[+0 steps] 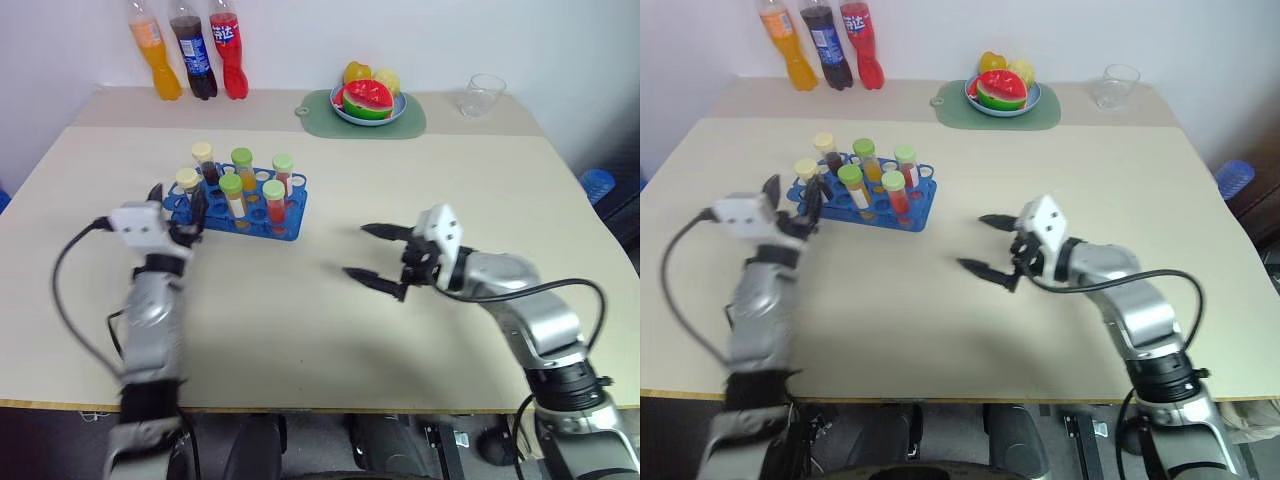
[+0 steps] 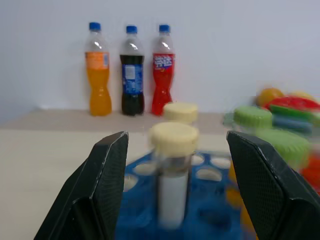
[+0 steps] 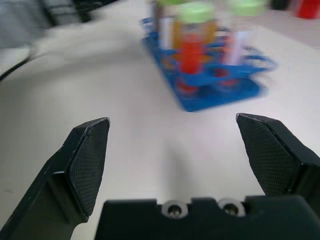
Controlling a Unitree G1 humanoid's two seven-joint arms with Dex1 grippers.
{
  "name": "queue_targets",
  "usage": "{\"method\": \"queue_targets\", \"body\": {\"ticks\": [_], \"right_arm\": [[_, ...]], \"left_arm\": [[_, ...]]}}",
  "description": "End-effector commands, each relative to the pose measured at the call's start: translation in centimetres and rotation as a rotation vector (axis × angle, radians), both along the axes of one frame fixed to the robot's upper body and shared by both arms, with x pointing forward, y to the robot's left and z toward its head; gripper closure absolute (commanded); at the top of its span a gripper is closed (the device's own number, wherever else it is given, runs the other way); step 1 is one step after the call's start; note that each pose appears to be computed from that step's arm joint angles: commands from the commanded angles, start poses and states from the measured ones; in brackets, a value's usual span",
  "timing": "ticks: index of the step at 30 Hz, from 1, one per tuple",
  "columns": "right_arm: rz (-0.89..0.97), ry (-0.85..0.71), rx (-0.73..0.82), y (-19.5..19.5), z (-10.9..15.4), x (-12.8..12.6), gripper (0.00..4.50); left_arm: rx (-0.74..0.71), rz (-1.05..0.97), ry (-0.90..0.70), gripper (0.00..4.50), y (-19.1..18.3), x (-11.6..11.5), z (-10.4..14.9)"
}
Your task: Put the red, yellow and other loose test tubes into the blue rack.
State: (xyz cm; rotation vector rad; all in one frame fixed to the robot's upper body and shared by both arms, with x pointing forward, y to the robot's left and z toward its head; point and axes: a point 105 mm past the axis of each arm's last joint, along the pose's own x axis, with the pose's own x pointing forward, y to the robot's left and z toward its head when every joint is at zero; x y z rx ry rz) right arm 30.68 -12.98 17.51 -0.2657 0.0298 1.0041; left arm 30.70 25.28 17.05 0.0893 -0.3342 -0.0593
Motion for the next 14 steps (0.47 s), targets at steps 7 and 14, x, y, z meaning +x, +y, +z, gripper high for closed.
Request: {"method": "queue_targets", "body": {"ticks": [7, 14], "right_arm": [[-0.266, -0.001, -0.063, -10.1, 1.8, 0.6, 0.0], [-0.276, 0.051, -0.089, -11.5, 0.6, -0.3, 0.0]], "left_arm": [[0.163, -0.226, 0.291, 1.3, 2.4, -5.5, -0.3], [0.165, -0.18, 0.331, 1.3, 3.1, -5.5, -1.2]]}}
